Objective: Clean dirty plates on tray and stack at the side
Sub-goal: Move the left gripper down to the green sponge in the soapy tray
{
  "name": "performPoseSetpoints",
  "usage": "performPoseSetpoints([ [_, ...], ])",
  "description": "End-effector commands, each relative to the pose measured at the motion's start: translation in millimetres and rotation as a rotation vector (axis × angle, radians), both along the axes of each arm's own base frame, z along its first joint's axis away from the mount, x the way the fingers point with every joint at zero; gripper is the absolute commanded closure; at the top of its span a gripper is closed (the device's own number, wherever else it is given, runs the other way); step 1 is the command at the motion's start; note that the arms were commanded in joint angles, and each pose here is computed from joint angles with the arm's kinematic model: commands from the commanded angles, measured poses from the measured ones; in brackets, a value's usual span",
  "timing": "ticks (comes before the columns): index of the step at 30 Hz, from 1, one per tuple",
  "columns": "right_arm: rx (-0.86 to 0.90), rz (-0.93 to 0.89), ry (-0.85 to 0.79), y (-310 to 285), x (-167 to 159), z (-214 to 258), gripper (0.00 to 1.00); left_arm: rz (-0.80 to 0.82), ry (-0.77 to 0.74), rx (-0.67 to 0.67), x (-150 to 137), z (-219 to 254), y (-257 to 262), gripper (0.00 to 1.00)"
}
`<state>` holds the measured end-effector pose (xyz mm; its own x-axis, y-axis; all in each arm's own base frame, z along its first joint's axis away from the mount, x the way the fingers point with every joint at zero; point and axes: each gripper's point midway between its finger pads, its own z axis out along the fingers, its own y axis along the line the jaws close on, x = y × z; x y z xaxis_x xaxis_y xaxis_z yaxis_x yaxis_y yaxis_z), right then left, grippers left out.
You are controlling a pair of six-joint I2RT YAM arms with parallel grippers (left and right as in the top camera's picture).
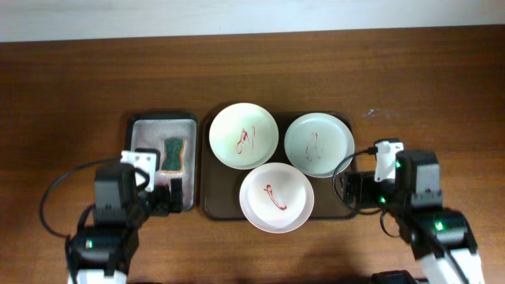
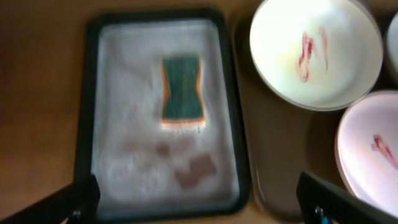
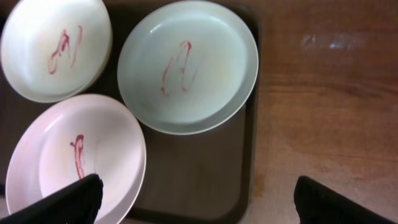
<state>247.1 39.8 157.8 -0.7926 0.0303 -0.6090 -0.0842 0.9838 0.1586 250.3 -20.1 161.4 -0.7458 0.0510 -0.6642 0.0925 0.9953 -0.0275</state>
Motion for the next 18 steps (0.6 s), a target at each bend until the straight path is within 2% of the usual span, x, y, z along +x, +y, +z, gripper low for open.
performPoseSetpoints([
  [1, 0.043, 0.033, 0.071, 11.5, 7.9, 8.2, 0.01, -0.02, 0.136, -0.039, 5.9, -0.3, -7.5, 0.01],
  [4, 0.172, 0.124, 0.131, 37.8, 4.2, 4.2, 0.01, -0.051, 0.197, -0.081, 9.9, -14.3, -16.9, 0.01],
  [8, 0.183, 0.13, 0.153, 40.1, 4.4, 0.0, 0.02, -0.08, 0.151, -0.116, 29.1, -12.4, -24.9, 0.01],
  [9, 0.183, 0.13, 0.151, 40.1, 4.7, 0.2, 0.0, -0.081, 0.134, -0.116, 34.8, -11.2, -25.2, 0.05],
  [11, 0.183, 0.131, 0.145, 40.2, 6.1, 1.0, 0.1, -0.062, 0.154, -0.093, 41.4, -20.7, -20.6, 0.48],
  [13, 0.183, 0.131, 0.145, 40.2, 6.0, 0.8, 0.13, -0.059, 0.21, -0.092, 40.8, -35.0, -20.5, 0.65],
  [15, 0.183, 0.131, 0.145, 40.2, 6.0, 0.8, 0.13, -0.055, 0.286, -0.091, 38.6, -53.9, -20.4, 0.95],
  [16, 0.183, 0.13, 0.145, 40.1, 6.1, 1.0, 0.12, -0.052, 0.335, -0.091, 36.6, -66.0, -20.3, 1.0],
  [18, 0.18, 0.129, 0.141, 39.6, 7.1, 1.2, 0.08, -0.047, 0.438, -0.09, 30.9, -90.8, -20.0, 1.0],
])
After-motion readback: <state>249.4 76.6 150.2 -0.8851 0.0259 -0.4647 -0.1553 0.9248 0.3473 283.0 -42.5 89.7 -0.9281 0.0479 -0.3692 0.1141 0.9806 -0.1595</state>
